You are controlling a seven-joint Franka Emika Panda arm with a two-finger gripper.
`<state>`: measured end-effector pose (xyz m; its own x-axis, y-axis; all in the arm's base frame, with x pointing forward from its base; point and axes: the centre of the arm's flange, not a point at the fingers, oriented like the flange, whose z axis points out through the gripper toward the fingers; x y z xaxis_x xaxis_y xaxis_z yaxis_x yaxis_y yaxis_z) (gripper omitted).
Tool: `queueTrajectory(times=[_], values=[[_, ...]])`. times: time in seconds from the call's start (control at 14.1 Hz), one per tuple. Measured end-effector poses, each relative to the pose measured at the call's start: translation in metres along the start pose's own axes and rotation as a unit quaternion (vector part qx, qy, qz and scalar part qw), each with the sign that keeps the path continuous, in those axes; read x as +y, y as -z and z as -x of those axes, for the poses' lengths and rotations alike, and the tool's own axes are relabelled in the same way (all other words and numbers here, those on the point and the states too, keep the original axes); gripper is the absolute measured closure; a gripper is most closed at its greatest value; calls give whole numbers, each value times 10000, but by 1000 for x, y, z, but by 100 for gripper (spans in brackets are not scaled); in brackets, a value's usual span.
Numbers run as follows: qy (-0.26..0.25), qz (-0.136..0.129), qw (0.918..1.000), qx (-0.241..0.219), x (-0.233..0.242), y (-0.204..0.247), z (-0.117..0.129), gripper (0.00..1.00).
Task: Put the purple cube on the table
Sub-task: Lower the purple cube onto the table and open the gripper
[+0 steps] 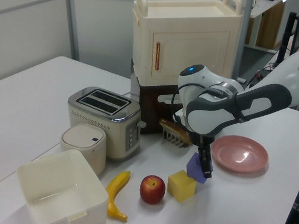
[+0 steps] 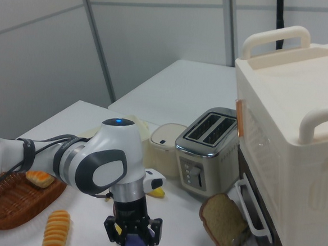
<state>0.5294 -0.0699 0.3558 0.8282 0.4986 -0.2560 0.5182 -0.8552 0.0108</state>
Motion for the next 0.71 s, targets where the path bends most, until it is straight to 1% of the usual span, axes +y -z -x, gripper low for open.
queueTrajectory(times=[0.07, 0.14, 0.21, 0.28, 0.36, 0.5, 0.64, 0.71], values=[[-96, 5, 10000, -9, -3, 0, -3, 33], [-279, 21, 9996, -30, -12, -2, -10, 17], [-382, 40, 9993, -37, -18, -3, -16, 6], [-498, 76, 9987, -21, -27, 0, -23, 1], [-613, 117, 9980, 34, -29, 6, -27, 0], [-848, 187, 9961, 171, -18, 27, -28, 0], [-1128, 174, 9934, 132, -6, 54, -22, 0], [-1326, 156, 9910, 86, -1, 75, -18, 0]])
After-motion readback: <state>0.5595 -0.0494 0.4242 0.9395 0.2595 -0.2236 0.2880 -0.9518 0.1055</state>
